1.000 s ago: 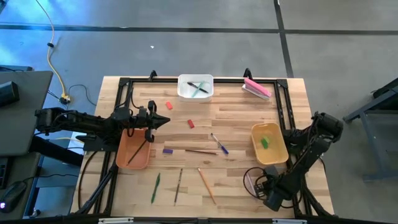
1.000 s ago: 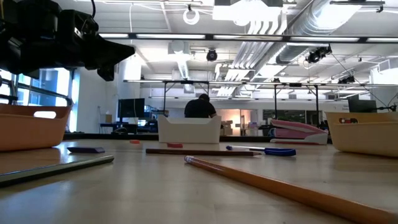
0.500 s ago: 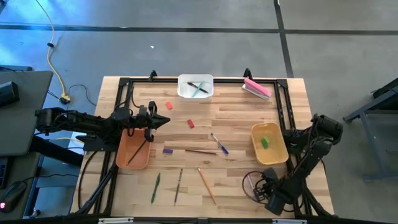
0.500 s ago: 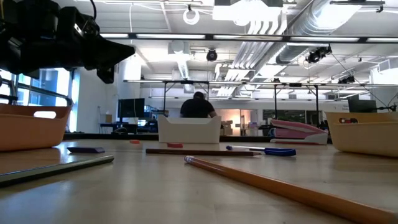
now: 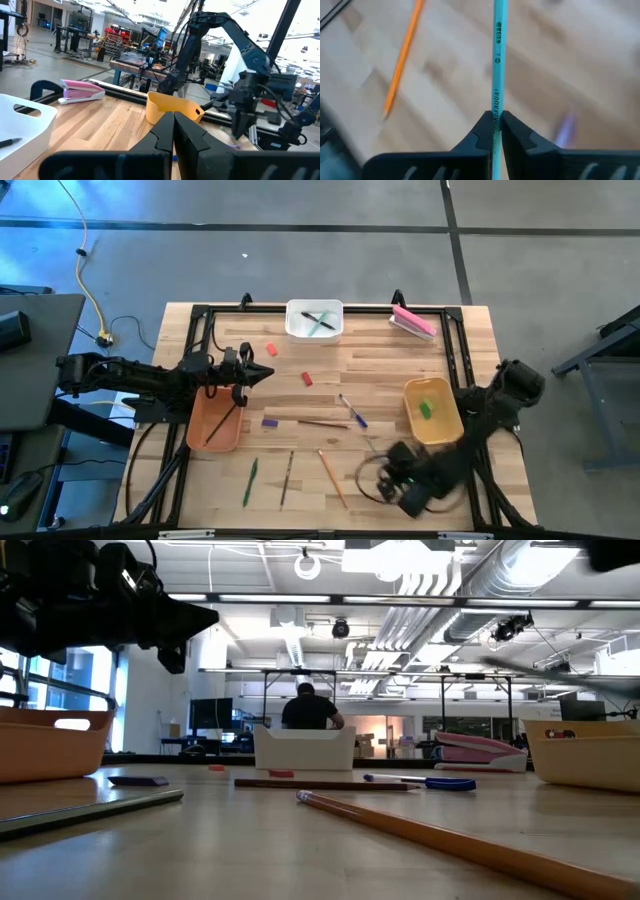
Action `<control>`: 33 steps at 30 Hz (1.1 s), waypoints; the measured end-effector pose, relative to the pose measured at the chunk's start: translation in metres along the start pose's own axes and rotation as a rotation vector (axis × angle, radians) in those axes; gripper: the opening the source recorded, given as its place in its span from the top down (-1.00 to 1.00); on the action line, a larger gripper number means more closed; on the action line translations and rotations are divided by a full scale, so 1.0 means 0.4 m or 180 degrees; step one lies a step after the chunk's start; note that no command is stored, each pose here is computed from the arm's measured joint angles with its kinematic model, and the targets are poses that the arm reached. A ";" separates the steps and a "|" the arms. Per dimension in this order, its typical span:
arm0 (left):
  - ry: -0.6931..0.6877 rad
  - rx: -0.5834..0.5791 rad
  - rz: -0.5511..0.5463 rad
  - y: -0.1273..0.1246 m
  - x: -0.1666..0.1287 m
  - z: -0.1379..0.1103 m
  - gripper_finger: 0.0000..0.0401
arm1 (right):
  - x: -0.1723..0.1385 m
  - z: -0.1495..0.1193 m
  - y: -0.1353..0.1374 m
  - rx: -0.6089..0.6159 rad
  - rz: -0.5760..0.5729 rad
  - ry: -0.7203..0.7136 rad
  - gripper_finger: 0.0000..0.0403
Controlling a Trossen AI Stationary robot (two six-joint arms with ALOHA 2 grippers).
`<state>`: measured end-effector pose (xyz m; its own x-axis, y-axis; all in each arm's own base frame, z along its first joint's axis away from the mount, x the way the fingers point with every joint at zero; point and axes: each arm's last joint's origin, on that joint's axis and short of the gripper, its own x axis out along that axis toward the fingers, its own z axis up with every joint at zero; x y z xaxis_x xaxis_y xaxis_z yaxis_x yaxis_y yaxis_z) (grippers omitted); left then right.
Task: Sort crayons/erasers/pens/pencils in bins
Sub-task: Put the light blue pencil into the orange bin
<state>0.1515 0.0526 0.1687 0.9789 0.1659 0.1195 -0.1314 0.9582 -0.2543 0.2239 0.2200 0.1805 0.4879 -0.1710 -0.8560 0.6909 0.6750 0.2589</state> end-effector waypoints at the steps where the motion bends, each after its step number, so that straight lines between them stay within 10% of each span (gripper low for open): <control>1: 0.0000 -0.0005 0.0001 0.000 0.000 0.000 1.00 | 0.021 0.025 0.000 -0.0124 0.0014 -0.0041 0.97; 18: 0.0071 -0.0021 0.0022 0.002 0.000 -0.005 1.00 | 0.203 0.444 -0.224 -0.1442 0.1542 -0.0580 0.98; 33: 0.0051 -0.0069 0.0035 0.002 0.037 0.023 1.00 | 0.165 0.501 -0.401 -0.1208 0.2185 -0.2307 0.98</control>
<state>0.1647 0.0578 0.1791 0.9798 0.1724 0.1014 -0.1387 0.9510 -0.2764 0.2523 -0.0434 0.1721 0.9966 0.0291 -0.0772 -0.0028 0.9470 0.3212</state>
